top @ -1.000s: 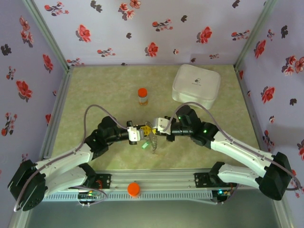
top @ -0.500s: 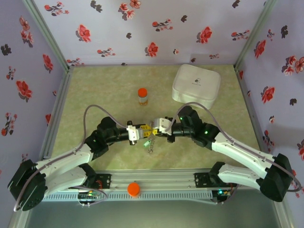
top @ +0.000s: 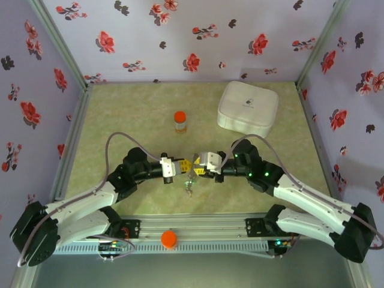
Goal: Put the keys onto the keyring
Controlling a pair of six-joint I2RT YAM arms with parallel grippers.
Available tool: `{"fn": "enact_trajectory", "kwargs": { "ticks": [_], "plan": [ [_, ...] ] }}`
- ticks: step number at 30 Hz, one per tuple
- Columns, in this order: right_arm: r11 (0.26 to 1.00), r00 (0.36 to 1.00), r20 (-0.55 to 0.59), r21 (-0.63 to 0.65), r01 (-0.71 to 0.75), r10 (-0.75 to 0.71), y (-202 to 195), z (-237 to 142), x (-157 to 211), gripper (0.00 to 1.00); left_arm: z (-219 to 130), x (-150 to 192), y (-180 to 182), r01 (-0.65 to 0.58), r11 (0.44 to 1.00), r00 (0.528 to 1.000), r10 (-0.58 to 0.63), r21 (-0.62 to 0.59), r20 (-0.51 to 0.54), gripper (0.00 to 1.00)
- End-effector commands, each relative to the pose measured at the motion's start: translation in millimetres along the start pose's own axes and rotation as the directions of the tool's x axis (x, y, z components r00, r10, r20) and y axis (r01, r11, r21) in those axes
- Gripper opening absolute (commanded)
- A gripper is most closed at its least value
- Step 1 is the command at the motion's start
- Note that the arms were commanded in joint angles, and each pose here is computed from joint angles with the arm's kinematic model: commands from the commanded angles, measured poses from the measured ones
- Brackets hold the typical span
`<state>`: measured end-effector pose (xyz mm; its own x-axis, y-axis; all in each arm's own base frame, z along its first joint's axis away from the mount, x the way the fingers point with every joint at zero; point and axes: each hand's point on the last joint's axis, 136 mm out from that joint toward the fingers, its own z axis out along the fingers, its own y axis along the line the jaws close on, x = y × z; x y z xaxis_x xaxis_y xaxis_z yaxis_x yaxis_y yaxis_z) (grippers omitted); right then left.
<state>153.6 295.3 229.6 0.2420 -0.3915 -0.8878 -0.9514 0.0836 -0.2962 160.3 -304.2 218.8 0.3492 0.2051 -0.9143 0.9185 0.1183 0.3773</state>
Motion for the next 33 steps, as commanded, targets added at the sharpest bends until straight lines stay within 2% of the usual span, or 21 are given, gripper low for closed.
{"fn": "enact_trajectory", "kwargs": {
  "ticks": [1, 4, 8, 15, 17, 21, 25, 33],
  "plan": [
    [0.999, 1.0, -0.022, 0.032, 0.012, -0.011, -5, -1, 6, 0.29, 0, -11, 4, -0.046, 0.999, 0.998, 0.047, -0.022, 0.037, 0.0],
    [0.999, 1.0, -0.015, 0.026, 0.028, -0.027, -6, 2, 0, 0.3, 0, -10, 4, -0.041, 0.999, 0.999, 0.042, -0.019, 0.034, 0.0],
    [0.999, 0.999, -0.017, 0.007, 0.038, -0.038, -6, 7, 0, 0.26, 0, -10, 2, -0.039, 0.999, 0.999, 0.039, -0.011, 0.036, 0.0],
    [1.0, 1.0, 0.004, -0.007, 0.029, -0.029, -5, 13, 0, 0.04, 1, -8, -1, -0.036, 0.999, 0.999, 0.036, 0.007, 0.033, 0.0],
    [1.0, 1.0, 0.006, -0.016, 0.022, -0.022, -3, 14, 1, 0.01, 1, -8, -1, -0.034, 0.999, 0.999, 0.034, 0.008, 0.034, 0.0],
    [1.0, 1.0, 0.014, -0.025, 0.015, -0.015, -2, 15, 0, 0.0, 2, -13, 0, -0.024, 1.0, 0.998, 0.024, 0.008, 0.055, 0.0],
    [1.0, 0.997, 0.075, -0.019, 0.007, -0.006, -3, 14, -11, 0.0, 3, -8, 1, -0.012, 1.0, 0.999, 0.012, 0.008, 0.039, 0.0],
    [1.0, 0.992, 0.123, -0.02, -0.004, 0.007, -2, 14, -16, 0.0, 1, -5, 8, 0.008, 1.0, 1.0, -0.008, -0.009, 0.018, 0.07]
  ]
}}
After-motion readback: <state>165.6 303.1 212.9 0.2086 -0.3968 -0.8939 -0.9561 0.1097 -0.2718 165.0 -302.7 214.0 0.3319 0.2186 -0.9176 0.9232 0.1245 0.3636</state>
